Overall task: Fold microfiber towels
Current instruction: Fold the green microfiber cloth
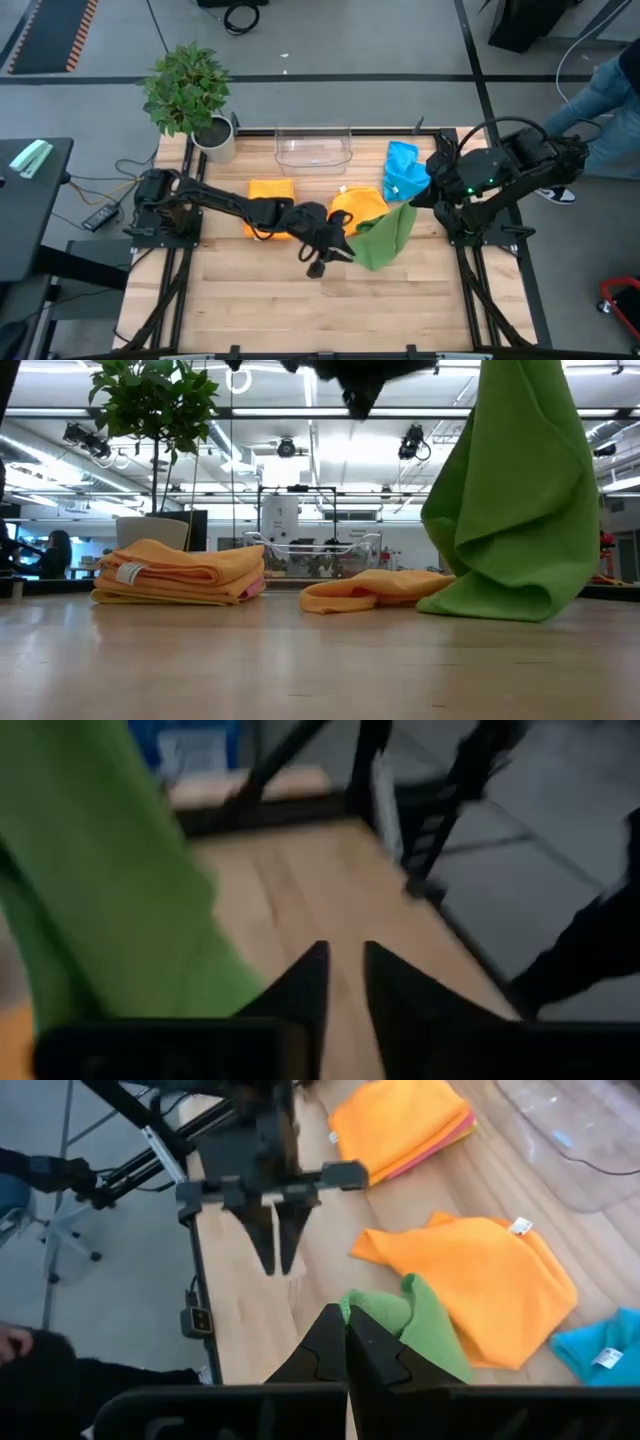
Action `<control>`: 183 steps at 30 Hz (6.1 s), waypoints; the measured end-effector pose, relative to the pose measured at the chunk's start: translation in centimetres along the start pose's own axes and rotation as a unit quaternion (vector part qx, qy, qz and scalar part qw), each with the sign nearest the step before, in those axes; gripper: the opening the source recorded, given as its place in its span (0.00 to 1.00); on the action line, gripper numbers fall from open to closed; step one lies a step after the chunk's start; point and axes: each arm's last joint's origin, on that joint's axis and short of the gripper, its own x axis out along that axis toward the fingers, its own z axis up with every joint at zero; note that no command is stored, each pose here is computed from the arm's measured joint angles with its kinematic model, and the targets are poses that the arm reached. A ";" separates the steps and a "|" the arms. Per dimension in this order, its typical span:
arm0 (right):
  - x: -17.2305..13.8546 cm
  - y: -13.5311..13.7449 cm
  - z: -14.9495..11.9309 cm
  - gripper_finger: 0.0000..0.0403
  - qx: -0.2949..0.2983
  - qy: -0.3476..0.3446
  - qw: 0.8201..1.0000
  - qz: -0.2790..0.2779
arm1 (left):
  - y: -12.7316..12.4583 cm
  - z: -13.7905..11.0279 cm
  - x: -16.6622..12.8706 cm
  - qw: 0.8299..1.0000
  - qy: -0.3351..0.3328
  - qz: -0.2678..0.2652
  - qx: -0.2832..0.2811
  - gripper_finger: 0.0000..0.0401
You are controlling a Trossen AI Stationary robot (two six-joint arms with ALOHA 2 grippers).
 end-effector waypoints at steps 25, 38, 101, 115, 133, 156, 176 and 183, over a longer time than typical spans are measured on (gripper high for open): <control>0.5 -0.2 0.1 0.00 0.051 -0.023 0.997 -0.049 | -4.2 -0.2 11.8 0.895 -0.086 0.420 -0.122 0.52; 0.5 -0.3 -0.2 0.00 0.007 0.009 0.999 -0.045 | -1.5 -2.1 13.7 0.859 -0.010 0.477 -0.184 0.46; 19.7 19.1 -21.6 0.00 0.011 0.145 0.988 0.049 | -26.8 -7.3 -0.1 0.951 0.178 -0.085 -0.239 0.01; 20.0 16.1 -19.8 0.00 0.044 0.157 0.983 -0.080 | -23.6 -7.1 -0.1 0.944 0.242 -0.016 -0.223 0.02; 25.9 7.4 -13.8 0.00 0.092 0.215 0.949 -0.212 | -9.6 -8.0 -1.1 0.916 0.399 -0.009 -0.042 0.03; -1.9 0.1 2.2 0.00 -0.029 -0.151 0.987 -0.056 | -3.0 15.6 -23.4 0.981 0.070 0.176 0.030 0.01; 15.4 7.9 -19.8 0.00 0.041 0.132 0.990 0.013 | -17.3 -4.5 -2.2 0.965 0.192 0.014 -0.177 0.01; 17.8 9.6 -23.4 0.00 0.081 0.153 0.984 0.028 | -21.4 -6.6 0.9 0.949 0.171 -0.021 -0.264 0.01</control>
